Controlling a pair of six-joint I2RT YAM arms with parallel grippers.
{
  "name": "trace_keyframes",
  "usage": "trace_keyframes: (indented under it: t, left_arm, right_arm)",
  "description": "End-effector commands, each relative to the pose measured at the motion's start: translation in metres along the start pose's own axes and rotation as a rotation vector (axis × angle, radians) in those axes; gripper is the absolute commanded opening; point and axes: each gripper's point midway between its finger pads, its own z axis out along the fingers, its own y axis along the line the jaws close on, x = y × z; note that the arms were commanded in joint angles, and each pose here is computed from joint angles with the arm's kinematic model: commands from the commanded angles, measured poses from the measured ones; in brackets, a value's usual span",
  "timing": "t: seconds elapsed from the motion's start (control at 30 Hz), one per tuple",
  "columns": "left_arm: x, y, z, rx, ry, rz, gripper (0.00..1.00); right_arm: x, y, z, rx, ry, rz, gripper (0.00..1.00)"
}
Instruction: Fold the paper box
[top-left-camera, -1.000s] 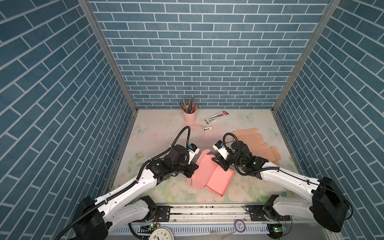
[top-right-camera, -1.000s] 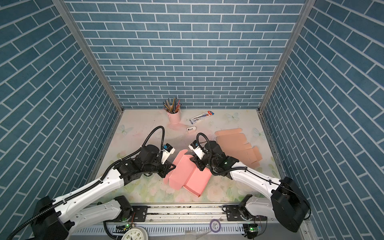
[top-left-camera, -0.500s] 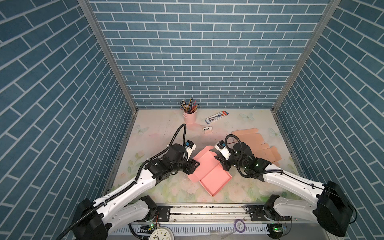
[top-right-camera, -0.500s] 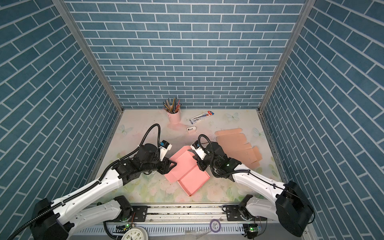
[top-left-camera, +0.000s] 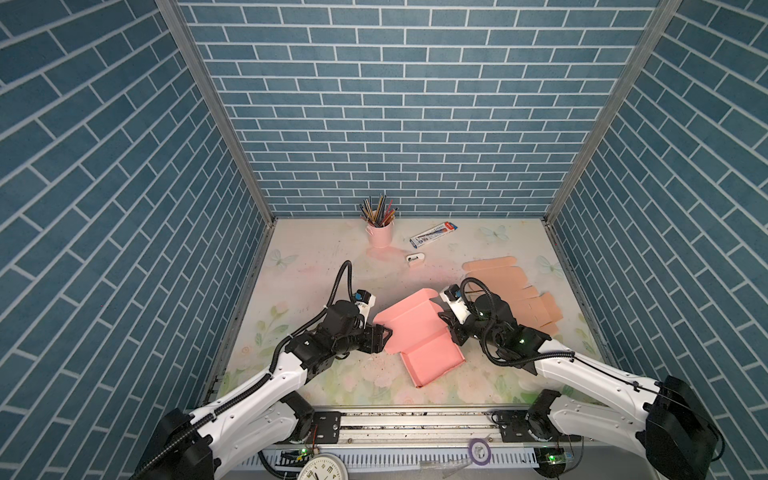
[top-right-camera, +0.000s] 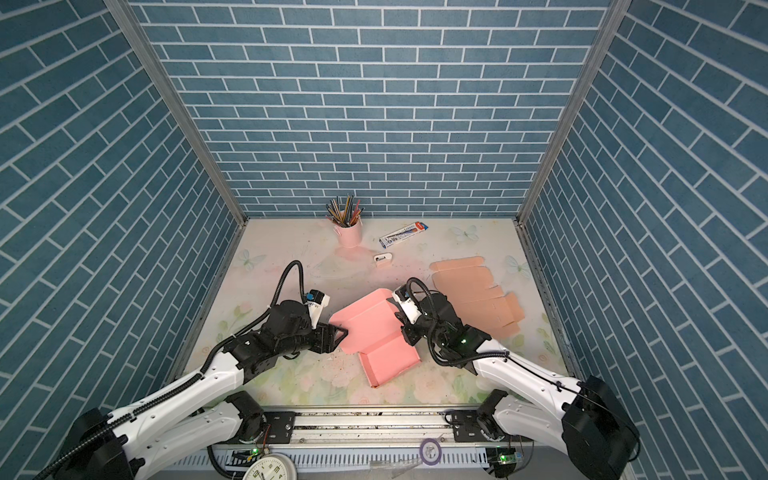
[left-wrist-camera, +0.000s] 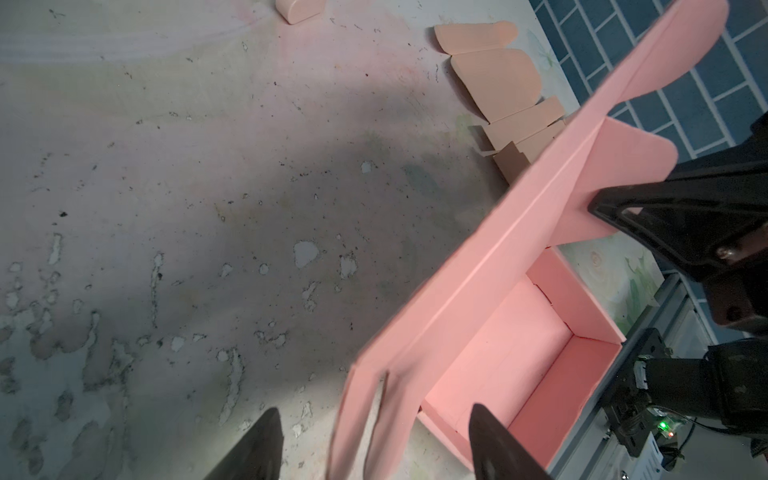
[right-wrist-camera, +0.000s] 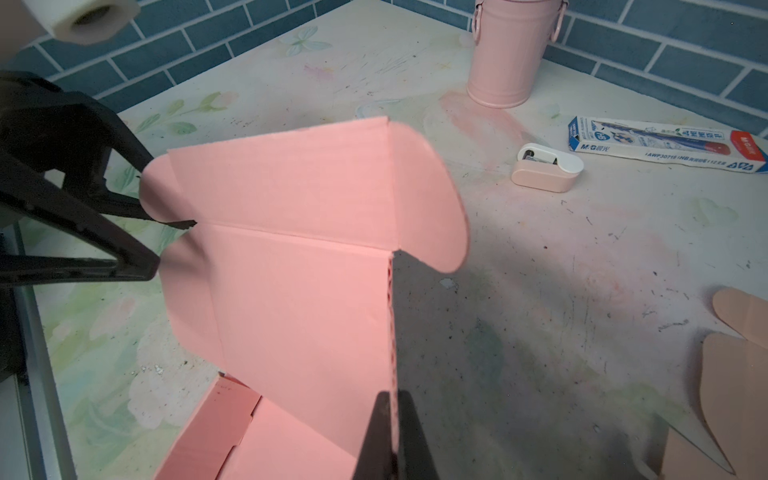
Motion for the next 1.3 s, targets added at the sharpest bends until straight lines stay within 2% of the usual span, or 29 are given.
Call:
trace_keyframes:
  t: [0.0, 0.3, 0.43, 0.8, 0.93, 1.13, 1.27]
  left_arm:
    - [-0.009, -0.005, 0.003, 0.038, -0.047, -0.028, 0.68]
    - [0.001, -0.008, 0.010, 0.087, -0.021, -0.045, 0.45]
    - [0.000, -0.011, 0.010, 0.100, -0.022, -0.041, 0.38]
    - [0.005, -0.010, 0.011, 0.094, -0.008, -0.034, 0.12]
    - [0.005, -0.010, 0.010, 0.088, -0.002, -0.020, 0.08]
    - [0.000, -0.011, 0.008, 0.072, -0.003, 0.010, 0.05]
    - [-0.002, -0.013, 0.007, 0.067, -0.003, 0.024, 0.04]
  right_arm:
    - [-0.007, -0.006, -0.004, 0.030, -0.041, 0.031, 0.03]
    - [-0.007, -0.010, -0.005, 0.050, -0.053, 0.049, 0.05]
    - [-0.006, -0.010, -0.005, 0.048, -0.049, 0.051, 0.05]
    - [-0.005, -0.011, -0.005, 0.053, -0.047, 0.061, 0.06]
    - [-0.003, -0.011, -0.003, 0.051, -0.033, 0.058, 0.08]
    - [-0.010, -0.011, -0.004, 0.053, -0.049, 0.053, 0.20]
    - [-0.016, -0.012, -0.002, 0.059, -0.047, 0.043, 0.22]
